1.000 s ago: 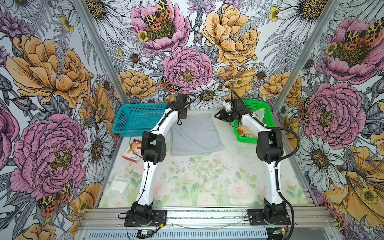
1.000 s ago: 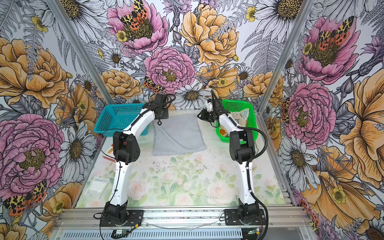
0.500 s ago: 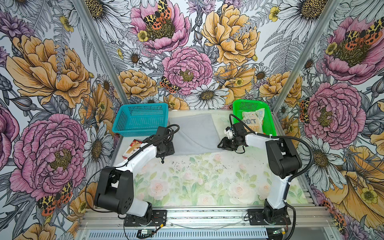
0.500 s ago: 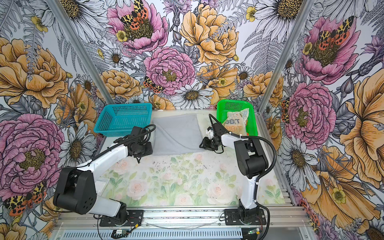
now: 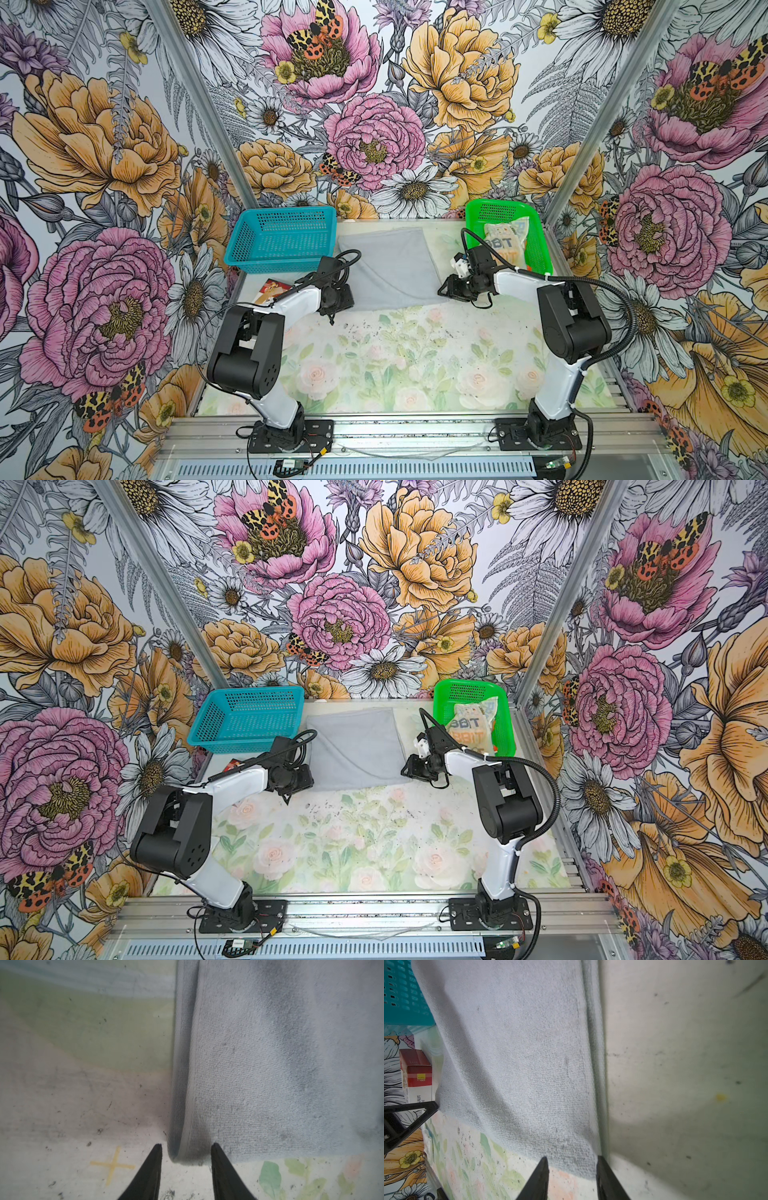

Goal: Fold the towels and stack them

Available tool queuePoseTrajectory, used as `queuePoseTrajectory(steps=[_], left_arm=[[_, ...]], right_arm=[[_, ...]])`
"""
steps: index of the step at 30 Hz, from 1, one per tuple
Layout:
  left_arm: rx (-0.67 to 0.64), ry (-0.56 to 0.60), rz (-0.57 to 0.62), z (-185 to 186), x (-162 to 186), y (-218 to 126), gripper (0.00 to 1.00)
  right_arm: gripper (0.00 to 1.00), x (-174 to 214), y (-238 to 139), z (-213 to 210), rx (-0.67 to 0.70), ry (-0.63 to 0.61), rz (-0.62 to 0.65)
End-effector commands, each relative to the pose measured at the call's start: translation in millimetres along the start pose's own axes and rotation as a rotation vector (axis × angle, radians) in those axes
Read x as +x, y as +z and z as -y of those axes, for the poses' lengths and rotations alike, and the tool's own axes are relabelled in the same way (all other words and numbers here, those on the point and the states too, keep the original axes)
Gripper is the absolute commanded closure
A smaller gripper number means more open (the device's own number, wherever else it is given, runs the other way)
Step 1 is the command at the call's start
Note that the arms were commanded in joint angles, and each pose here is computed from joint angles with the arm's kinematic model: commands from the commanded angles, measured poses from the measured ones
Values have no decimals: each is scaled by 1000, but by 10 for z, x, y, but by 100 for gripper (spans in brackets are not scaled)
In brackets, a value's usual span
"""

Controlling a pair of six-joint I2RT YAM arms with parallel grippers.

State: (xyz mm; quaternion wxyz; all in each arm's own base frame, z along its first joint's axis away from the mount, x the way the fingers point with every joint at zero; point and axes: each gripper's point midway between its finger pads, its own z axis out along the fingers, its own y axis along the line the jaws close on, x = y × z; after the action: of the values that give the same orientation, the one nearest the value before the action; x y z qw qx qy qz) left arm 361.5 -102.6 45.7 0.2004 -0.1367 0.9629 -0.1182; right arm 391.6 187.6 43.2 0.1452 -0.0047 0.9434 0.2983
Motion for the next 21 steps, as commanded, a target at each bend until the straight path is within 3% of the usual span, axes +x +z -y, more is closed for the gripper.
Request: queuePoseTrajectory(steps=[1,7,9,11,14,18,21], left_arm=[[57,-14,31,125,-133,36,59],[52,-16,19,100,-85,135,66],[59,-17,10,103,-46,139,77],[59,-27,7,79,4,96,100],[23,-48,26,-56,106,11,100],[-113,-90,33,-382,265,-23,100],[-135,-112,7,-462,392,32,100]], right_arm=[[60,44,-49,24,29,-29,16],[61,169,18,106,35,-12,-20],[64,187,39,115,32,-9,-29],[75,172,42,92,23,-13,-28],[99,129,48,72,12,-8,-26],[100,107,52,68,6,-2,-26],[100,148,30,70,8,2,-34]])
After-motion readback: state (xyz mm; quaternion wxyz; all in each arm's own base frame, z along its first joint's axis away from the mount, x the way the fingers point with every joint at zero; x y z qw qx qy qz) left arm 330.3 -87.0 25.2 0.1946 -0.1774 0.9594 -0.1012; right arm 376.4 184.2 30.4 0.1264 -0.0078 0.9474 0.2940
